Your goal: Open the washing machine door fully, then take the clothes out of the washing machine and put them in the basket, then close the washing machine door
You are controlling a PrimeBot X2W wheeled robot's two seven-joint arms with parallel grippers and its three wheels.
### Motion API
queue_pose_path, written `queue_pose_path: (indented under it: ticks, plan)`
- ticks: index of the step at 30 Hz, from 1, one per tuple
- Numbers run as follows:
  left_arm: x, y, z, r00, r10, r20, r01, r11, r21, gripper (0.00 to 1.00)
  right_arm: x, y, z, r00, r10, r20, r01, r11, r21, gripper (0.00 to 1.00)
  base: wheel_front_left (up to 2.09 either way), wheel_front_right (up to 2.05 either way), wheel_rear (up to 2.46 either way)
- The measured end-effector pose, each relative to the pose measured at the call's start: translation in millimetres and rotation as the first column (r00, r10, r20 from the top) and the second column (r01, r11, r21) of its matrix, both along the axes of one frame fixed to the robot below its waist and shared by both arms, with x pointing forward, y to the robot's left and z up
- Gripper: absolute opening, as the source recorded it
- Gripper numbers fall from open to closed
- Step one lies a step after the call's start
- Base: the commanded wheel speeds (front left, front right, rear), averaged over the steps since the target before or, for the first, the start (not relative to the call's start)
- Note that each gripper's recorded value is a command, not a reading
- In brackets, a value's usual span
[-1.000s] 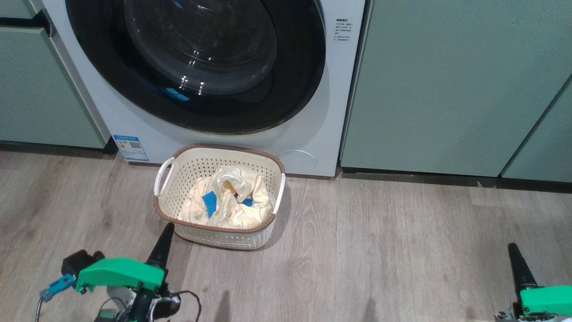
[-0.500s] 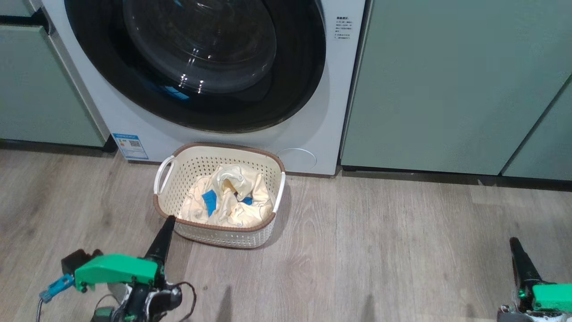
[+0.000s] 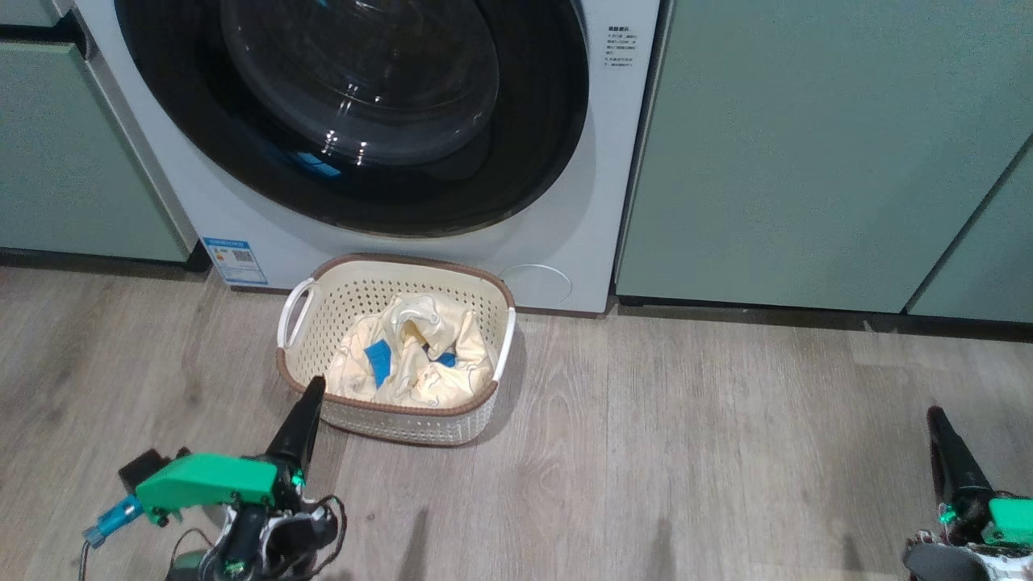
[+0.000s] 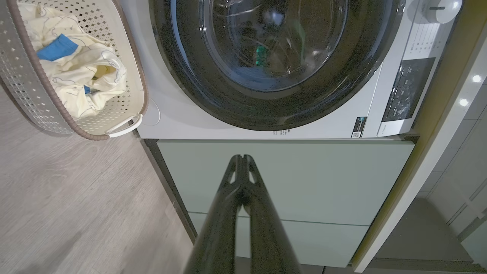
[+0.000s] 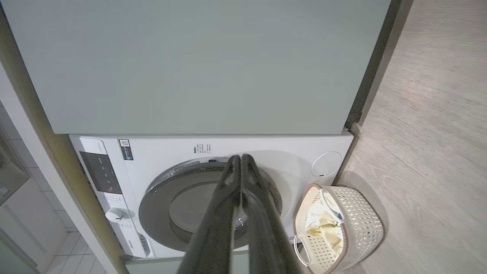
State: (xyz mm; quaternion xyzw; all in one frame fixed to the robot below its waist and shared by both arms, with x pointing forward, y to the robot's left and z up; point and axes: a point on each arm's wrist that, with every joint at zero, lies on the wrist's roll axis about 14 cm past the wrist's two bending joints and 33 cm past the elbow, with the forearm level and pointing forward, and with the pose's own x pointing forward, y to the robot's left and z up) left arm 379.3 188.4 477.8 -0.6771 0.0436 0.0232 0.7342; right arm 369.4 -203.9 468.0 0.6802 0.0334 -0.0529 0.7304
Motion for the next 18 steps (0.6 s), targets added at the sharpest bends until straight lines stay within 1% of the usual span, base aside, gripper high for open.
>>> queue_pose_path:
  ticks: [8,18]
  plan:
    - [1.6,-1.6,6.2,1.000,0.001,0.022,0.000,0.997,-0.080,0.00,1.4,0.1,4.7,1.000,-0.002,0.022,0.001,0.997,0.081,0.00,0.00,0.00,0.00]
    - [1.7,-0.1,7.0,1.000,0.007,0.025,-0.005,0.996,-0.084,0.00,1.5,0.0,5.2,1.000,-0.003,0.023,0.001,0.997,0.083,0.00,0.00,0.00,0.00]
